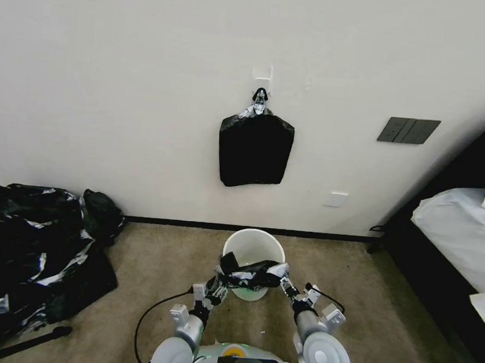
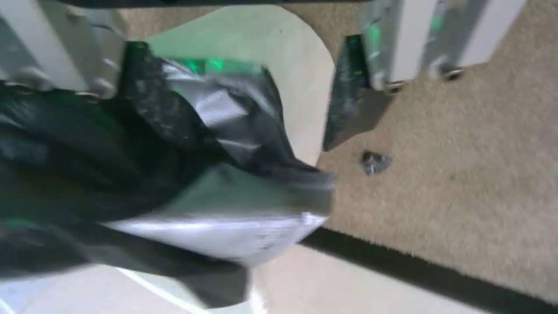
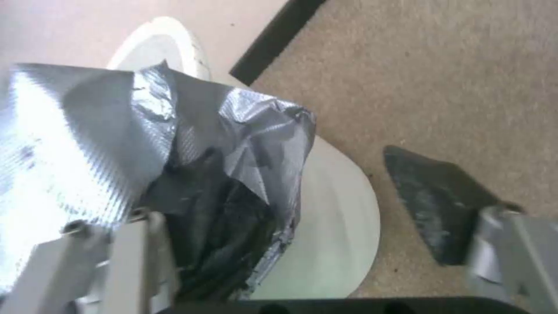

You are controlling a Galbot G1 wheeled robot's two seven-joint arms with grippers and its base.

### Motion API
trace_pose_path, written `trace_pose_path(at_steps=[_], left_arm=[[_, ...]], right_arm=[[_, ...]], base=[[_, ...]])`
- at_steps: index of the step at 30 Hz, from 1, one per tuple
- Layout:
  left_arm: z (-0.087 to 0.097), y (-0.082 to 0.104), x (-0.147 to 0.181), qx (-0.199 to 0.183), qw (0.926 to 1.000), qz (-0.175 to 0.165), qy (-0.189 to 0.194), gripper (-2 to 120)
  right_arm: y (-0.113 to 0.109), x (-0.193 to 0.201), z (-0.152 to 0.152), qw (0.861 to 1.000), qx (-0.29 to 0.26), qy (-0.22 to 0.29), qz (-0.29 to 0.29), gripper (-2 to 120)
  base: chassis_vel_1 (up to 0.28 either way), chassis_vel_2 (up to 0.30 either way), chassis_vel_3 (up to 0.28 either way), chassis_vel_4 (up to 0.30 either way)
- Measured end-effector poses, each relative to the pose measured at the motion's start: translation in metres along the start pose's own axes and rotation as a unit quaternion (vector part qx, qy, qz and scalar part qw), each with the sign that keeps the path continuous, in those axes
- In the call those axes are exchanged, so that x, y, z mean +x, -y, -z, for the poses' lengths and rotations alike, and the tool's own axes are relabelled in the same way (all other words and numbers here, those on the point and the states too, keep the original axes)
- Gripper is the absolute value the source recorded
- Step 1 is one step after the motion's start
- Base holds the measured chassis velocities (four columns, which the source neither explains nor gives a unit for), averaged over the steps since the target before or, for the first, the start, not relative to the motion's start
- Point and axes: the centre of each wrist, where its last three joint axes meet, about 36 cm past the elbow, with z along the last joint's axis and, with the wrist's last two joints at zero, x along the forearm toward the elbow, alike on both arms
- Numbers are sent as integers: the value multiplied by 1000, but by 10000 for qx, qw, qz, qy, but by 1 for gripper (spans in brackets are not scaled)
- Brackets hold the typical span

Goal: Place a trash bag onto the trash bin.

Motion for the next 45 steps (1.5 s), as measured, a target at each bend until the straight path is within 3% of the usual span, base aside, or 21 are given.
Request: trace_pose_path(at_steps=[3, 5, 8, 17, 26, 29, 31, 34, 35, 36, 39, 40, 43, 44, 45], left_arm=[[6, 1, 10, -150, 9998, -53, 105, 80], [6, 1, 10, -166, 9998, -55, 111, 80], [9, 1, 19, -423, 9988, -124, 227, 97], [18, 0, 29, -617, 9972, -121, 409, 100], [59, 18, 41, -731, 9919, -341, 977, 100], [83, 27, 40, -804, 9868, -417, 1343, 100], [89, 28, 40, -831, 9855, -426, 1414, 100], [116, 31, 44, -1087, 9774, -407, 1769, 100], [116, 31, 44, -1087, 9774, -407, 1769, 100], [123, 31, 47, -1204, 9737, -384, 1897, 100], [148, 25, 55, -1650, 9587, -295, 2299, 100], [148, 25, 55, -1650, 9587, -295, 2299, 100], [170, 14, 54, -2074, 9445, -240, 2536, 100], [170, 14, 54, -2074, 9445, -240, 2536, 100], [173, 12, 55, -2136, 9423, -234, 2566, 100]], right_arm=[[-3, 13, 2, 9998, 179, 100, 53, 91], [-3, 14, 2, 9997, 196, 110, 54, 91], [0, 24, 2, 9977, 575, 345, 86, 100], [3, 37, 6, 9924, 976, 727, 167, 100], [-11, 42, 33, 9758, 1370, 1479, 848, 100], [-23, 21, 61, 9562, 1795, 1782, 1474, 100], [-26, 13, 70, 9502, 1937, 1832, 1612, 100], [-42, -18, 113, 9170, 2638, 1877, 2329, 100], [-42, -18, 113, 9170, 2638, 1877, 2329, 100], [-48, -23, 125, 9071, 2816, 1801, 2559, 100], [-63, -42, 159, 8761, 3460, 1334, 3082, 100], [-63, -42, 159, 8761, 3460, 1334, 3082, 100], [-64, -84, 197, 8393, 4278, 212, 3347, 100], [-64, -84, 197, 8393, 4278, 212, 3347, 100], [-64, -92, 204, 8279, 4458, -48, 3403, 100]], base=[[0, 0, 0, 0], [0, 0, 0, 0], [0, 0, 0, 0], [0, 0, 0, 0], [0, 0, 0, 0], [0, 0, 0, 0], [0, 0, 0, 0], [0, 0, 0, 0], [0, 0, 0, 0], [0, 0, 0, 0], [0, 0, 0, 0], [0, 0, 0, 0], [0, 0, 0, 0], [0, 0, 0, 0], [0, 0, 0, 0]])
